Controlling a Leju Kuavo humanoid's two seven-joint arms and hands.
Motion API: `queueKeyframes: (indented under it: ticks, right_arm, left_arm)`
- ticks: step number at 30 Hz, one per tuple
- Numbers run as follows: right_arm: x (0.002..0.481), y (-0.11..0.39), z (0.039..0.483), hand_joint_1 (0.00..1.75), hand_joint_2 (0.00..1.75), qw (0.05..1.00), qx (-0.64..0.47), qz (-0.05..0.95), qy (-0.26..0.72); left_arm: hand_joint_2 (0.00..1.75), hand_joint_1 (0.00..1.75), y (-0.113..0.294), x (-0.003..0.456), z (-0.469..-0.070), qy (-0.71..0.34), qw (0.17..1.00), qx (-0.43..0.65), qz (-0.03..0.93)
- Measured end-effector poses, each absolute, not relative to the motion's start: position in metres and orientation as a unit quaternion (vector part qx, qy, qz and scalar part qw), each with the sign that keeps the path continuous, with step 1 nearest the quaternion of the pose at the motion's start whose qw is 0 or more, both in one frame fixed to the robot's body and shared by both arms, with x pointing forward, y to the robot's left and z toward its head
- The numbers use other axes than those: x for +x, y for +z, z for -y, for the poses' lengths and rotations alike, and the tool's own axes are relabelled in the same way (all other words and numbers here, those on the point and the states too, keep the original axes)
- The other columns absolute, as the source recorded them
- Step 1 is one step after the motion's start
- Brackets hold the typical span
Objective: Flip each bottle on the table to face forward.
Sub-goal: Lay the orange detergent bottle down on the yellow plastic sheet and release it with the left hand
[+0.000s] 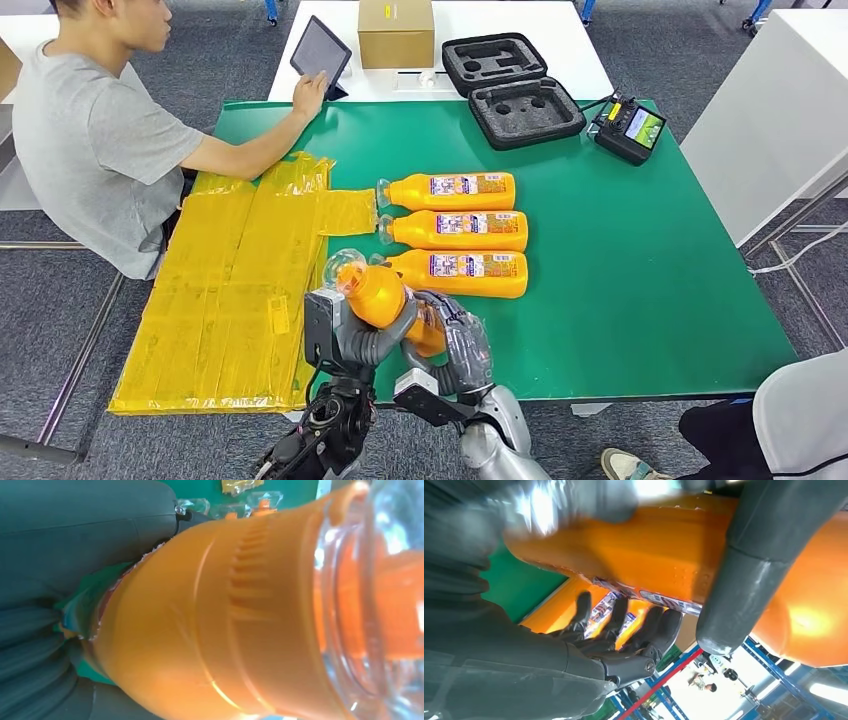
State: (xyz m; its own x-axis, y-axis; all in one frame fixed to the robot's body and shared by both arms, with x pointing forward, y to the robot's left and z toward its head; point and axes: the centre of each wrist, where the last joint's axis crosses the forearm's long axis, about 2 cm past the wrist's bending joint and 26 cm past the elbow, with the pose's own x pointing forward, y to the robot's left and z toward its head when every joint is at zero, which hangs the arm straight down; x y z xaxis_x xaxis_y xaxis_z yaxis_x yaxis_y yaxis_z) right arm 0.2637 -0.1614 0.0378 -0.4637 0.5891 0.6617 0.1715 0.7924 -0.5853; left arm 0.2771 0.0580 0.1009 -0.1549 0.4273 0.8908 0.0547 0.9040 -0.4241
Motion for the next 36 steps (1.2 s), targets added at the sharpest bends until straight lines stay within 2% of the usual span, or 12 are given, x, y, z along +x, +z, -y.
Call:
queueKeyframes:
  ticks: [5,10,14,20,27,33,36]
  right_arm:
    - [0.262,0.039,0.156,0.00,1.75,0.461,-0.224,0.828,0.228]
    - [0.261,0.040,0.152,0.00,1.75,0.462,-0.220,0.830,0.223]
    - [0.258,0.039,0.151,0.00,1.75,0.474,-0.214,0.829,0.205]
    - [0.254,0.038,0.148,0.00,1.75,0.483,-0.204,0.830,0.192]
    - [0.253,0.038,0.146,0.00,1.75,0.485,-0.195,0.832,0.186]
    - [0.249,0.036,0.145,0.00,1.75,0.492,-0.185,0.832,0.180]
    - [0.248,0.036,0.144,0.00,1.75,0.491,-0.182,0.832,0.184]
  left_arm:
    - [1.75,1.75,0.104,0.279,-0.056,0.150,0.623,-0.154,0.752]
    - [1.75,1.75,0.105,0.279,-0.056,0.146,0.614,-0.139,0.763]
    - [1.75,1.75,0.115,0.282,-0.063,0.124,0.574,-0.071,0.806]
    - [1.75,1.75,0.138,0.293,-0.095,0.110,0.486,0.030,0.867]
    - [1.75,1.75,0.150,0.295,-0.124,0.106,0.430,0.092,0.892]
    - [1.75,1.75,0.163,0.299,-0.167,-0.003,0.314,0.246,0.917]
    - [1.75,1.75,0.165,0.303,-0.189,-0.047,0.284,0.320,0.903]
